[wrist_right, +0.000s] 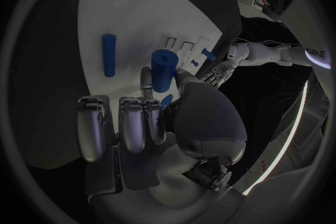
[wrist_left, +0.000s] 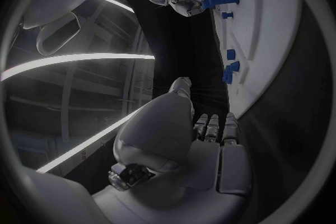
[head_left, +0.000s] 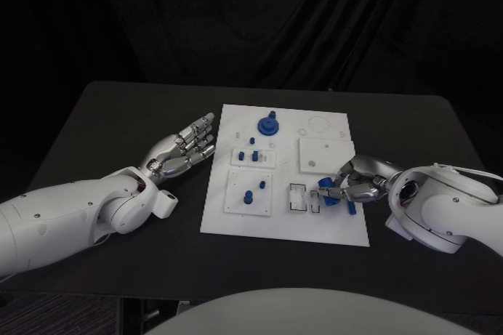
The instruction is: Assemble the parts on the task board
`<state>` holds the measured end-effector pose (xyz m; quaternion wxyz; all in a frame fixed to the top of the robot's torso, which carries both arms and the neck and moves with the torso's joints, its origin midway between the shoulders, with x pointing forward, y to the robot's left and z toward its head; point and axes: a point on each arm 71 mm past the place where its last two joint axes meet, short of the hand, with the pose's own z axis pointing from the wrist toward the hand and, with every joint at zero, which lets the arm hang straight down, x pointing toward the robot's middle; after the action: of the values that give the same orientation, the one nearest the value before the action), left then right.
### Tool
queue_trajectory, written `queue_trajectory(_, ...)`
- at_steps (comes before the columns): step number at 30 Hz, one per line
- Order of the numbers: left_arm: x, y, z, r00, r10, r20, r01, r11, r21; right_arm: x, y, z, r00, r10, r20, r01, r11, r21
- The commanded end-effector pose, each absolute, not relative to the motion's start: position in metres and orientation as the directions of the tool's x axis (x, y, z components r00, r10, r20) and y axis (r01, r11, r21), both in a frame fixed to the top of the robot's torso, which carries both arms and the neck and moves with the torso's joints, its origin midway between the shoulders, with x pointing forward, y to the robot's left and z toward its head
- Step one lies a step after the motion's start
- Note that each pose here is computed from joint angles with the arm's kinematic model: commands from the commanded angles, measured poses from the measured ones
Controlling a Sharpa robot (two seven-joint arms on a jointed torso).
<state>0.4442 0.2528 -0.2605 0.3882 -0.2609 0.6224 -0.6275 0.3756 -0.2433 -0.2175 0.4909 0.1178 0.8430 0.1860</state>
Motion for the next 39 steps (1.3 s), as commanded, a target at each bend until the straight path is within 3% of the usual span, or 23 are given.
queue_trajectory(1, 0.441, 0.250, -0.252, -0.575, -0.804, -0.149, 0.265, -0.011, -0.964, 0.377, -0.240, -0.218, -0.503, 0.422, -0.754, 0.044, 0.884, 0.466)
queue_trajectory(19, 0.442, 0.249, -0.252, -0.578, -0.803, -0.148, 0.263, -0.012, -0.965, 0.383, -0.215, -0.225, -0.562, 0.409, -0.719, 0.027, 0.878, 0.478)
queue_trajectory(39, 0.444, 0.247, -0.253, -0.584, -0.798, -0.145, 0.257, -0.013, -0.966, 0.386, -0.208, -0.227, -0.567, 0.409, -0.715, 0.015, 0.873, 0.488)
